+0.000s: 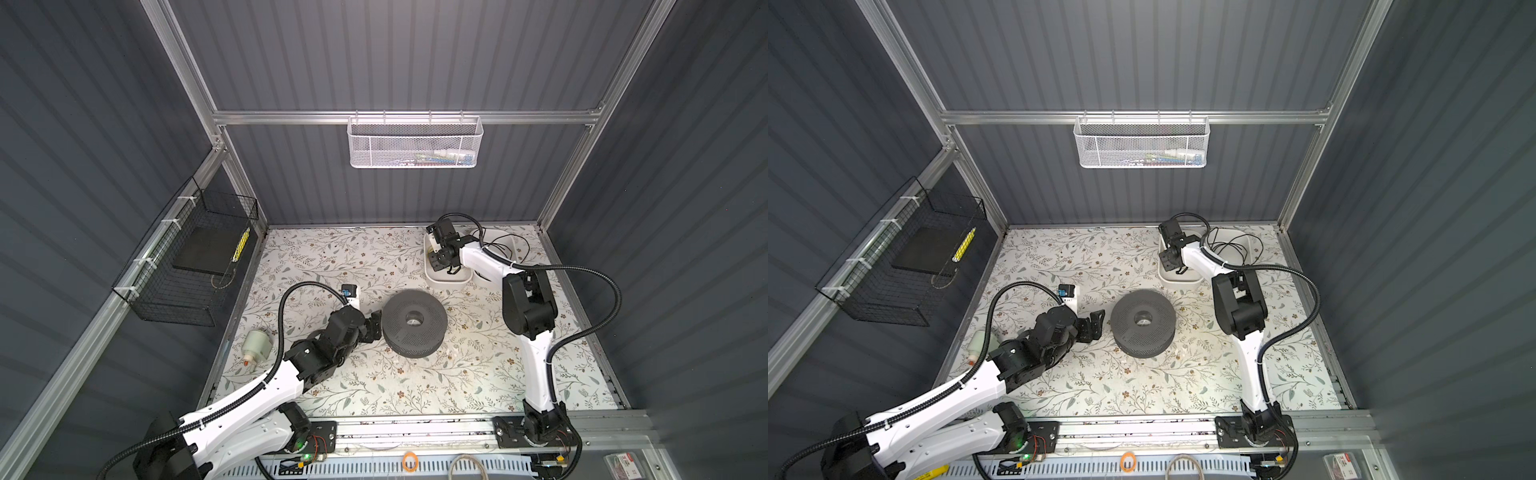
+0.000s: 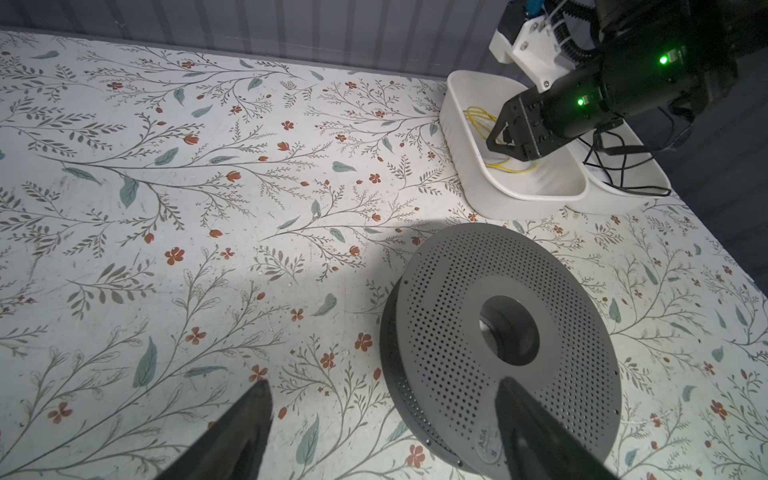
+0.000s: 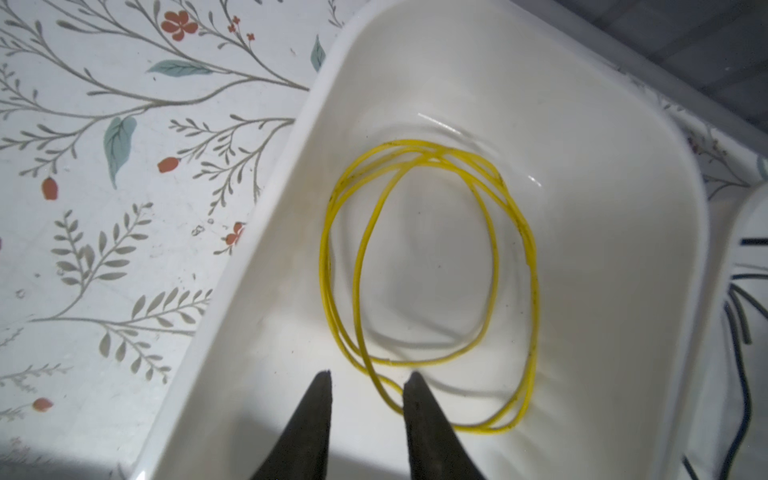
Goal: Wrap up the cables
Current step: 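Reach the right gripper into the tub and pinch the yellow wire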
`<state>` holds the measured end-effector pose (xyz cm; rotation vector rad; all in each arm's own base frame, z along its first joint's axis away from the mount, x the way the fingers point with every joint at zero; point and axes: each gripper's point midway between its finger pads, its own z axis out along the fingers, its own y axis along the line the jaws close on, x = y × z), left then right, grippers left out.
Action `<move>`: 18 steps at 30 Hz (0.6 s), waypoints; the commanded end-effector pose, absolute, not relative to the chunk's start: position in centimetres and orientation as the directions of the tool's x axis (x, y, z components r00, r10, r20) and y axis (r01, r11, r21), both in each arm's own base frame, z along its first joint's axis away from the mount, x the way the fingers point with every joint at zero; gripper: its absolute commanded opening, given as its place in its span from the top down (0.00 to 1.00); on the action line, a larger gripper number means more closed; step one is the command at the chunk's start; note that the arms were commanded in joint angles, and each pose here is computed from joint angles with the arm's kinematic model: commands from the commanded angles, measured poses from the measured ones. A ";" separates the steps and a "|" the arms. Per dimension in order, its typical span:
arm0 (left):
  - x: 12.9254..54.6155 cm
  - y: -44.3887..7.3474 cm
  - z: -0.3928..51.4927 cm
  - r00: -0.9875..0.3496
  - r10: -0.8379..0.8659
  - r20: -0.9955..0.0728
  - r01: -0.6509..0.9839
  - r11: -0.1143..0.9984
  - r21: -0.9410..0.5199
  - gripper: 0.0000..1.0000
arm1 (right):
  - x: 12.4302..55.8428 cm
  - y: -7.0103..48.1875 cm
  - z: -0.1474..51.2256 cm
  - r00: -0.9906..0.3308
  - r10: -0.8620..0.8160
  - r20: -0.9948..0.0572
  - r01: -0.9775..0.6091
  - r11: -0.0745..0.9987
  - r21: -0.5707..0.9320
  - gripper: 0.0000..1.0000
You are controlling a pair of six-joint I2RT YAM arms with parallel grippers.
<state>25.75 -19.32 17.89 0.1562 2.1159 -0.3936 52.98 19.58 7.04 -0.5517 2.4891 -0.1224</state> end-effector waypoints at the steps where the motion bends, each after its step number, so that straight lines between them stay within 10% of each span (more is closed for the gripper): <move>1: 26.3 -20.0 19.7 -0.515 -0.038 -0.856 0.289 0.933 -0.215 0.14 | 53.8 18.8 6.3 -0.752 -0.437 -0.493 -0.368 0.899 -0.237 0.66; 18: 26.6 -19.6 20.2 -0.496 -0.025 -0.868 0.276 0.943 -0.184 0.14 | 54.8 19.7 6.8 -0.754 -0.410 -0.513 -0.363 0.911 -0.194 0.93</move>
